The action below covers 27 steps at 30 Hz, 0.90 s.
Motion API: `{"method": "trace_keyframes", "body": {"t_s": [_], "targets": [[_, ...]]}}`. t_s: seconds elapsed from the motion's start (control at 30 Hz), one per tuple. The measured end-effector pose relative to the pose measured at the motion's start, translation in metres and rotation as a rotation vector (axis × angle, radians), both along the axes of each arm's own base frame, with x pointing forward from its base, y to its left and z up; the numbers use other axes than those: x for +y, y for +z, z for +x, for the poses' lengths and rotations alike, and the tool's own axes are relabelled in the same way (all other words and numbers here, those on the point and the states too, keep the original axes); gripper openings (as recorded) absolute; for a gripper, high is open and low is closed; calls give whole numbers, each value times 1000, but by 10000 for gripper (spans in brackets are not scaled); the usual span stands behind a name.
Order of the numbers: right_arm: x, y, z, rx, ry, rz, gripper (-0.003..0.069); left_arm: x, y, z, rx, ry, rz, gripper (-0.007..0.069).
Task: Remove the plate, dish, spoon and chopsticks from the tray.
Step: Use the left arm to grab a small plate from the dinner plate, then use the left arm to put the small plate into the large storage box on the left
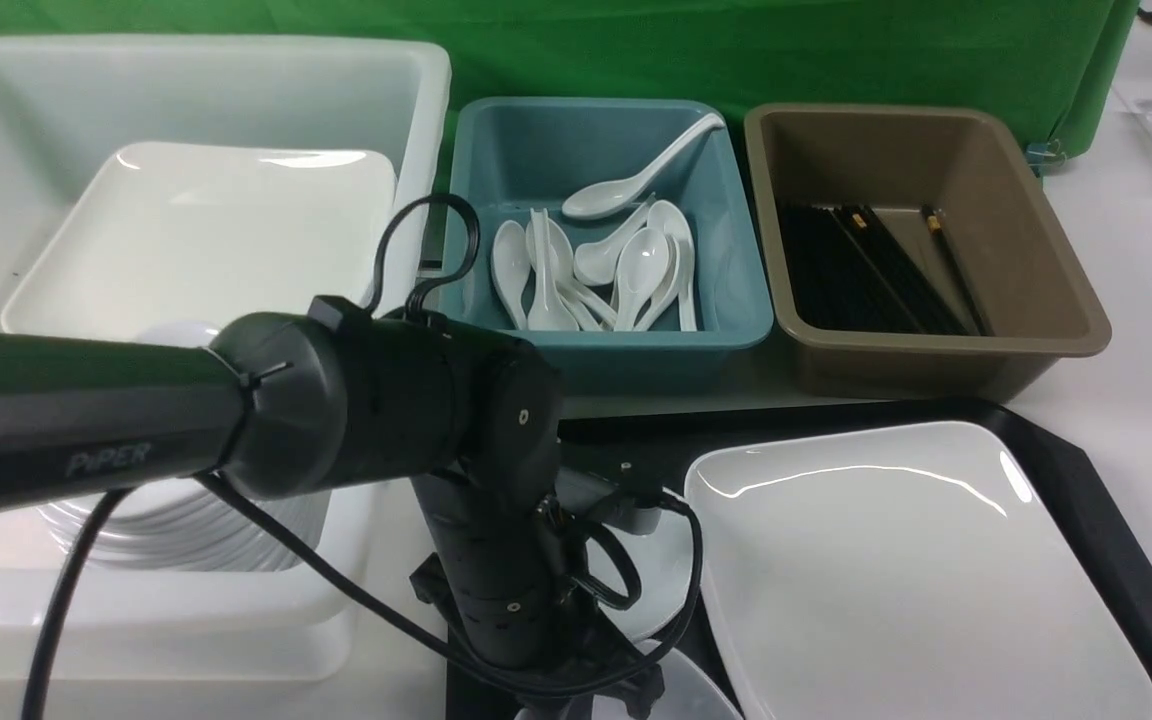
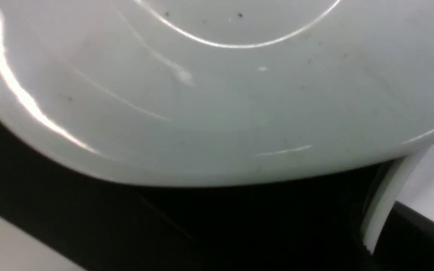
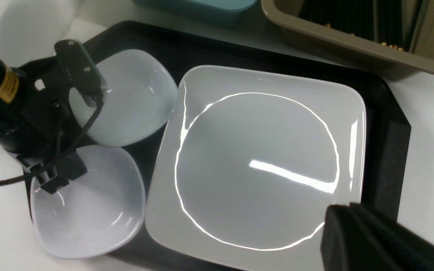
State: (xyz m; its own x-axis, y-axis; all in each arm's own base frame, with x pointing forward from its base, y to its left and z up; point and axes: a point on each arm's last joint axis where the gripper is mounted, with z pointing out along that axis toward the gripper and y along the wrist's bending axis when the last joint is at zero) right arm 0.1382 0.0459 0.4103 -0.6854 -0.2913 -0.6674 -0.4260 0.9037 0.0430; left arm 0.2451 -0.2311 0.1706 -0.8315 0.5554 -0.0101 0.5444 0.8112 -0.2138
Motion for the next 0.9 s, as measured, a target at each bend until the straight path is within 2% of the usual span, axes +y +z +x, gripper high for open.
{"method": "trace_keyframes", "body": {"t_s": [0.3,0.47,0.9], "targets": [[0,0,0,-4,4,-3,22,13,39,-9,-49,-12,21,22],[0,0,0,-4,5,-3,31,15,49,-13,-61,-1,-5,17],[0,0,0,-14,24,-18,36,22,151,-21,-281,18,-191,17]]}}
